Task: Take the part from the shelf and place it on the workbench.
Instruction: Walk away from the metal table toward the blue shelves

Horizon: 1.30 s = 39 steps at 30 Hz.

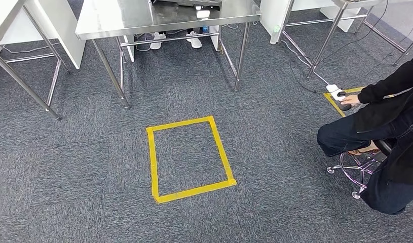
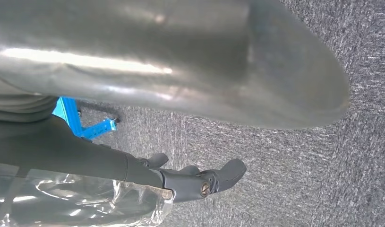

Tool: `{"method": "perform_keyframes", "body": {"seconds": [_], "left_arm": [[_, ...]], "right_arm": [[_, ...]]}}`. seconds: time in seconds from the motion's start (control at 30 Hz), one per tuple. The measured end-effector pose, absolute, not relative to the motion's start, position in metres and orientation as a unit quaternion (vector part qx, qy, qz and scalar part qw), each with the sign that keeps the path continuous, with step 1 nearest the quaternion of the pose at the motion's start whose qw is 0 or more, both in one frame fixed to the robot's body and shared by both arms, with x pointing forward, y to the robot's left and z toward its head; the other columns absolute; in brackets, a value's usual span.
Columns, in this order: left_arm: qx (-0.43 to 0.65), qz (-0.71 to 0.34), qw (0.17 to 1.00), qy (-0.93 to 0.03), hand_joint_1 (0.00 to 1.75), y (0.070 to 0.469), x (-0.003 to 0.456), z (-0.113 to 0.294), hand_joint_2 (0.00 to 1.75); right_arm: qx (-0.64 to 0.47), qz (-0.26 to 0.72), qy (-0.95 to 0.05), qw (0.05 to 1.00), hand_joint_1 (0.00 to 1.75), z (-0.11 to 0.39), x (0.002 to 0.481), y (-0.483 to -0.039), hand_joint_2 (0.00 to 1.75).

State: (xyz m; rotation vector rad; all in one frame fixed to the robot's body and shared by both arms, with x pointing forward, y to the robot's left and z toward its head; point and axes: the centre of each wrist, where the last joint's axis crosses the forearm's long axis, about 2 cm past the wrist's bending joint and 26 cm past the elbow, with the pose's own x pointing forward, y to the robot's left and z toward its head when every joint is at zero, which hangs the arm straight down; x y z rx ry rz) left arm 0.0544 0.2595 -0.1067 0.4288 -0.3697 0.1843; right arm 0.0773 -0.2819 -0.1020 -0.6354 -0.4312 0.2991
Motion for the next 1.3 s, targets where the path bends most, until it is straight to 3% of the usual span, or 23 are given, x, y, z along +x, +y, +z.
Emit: {"method": "perform_keyframes", "body": {"seconds": [1.3], "left_arm": [[0.218, 0.082, 0.954, -0.187, 0.0, 0.2659, 0.053, -0.1073, 0.0]], "right_arm": [[-0.298, 0.103, -0.205, 0.927, 0.0, -0.1018, 0.0798, -0.2806, 0.0]]}}
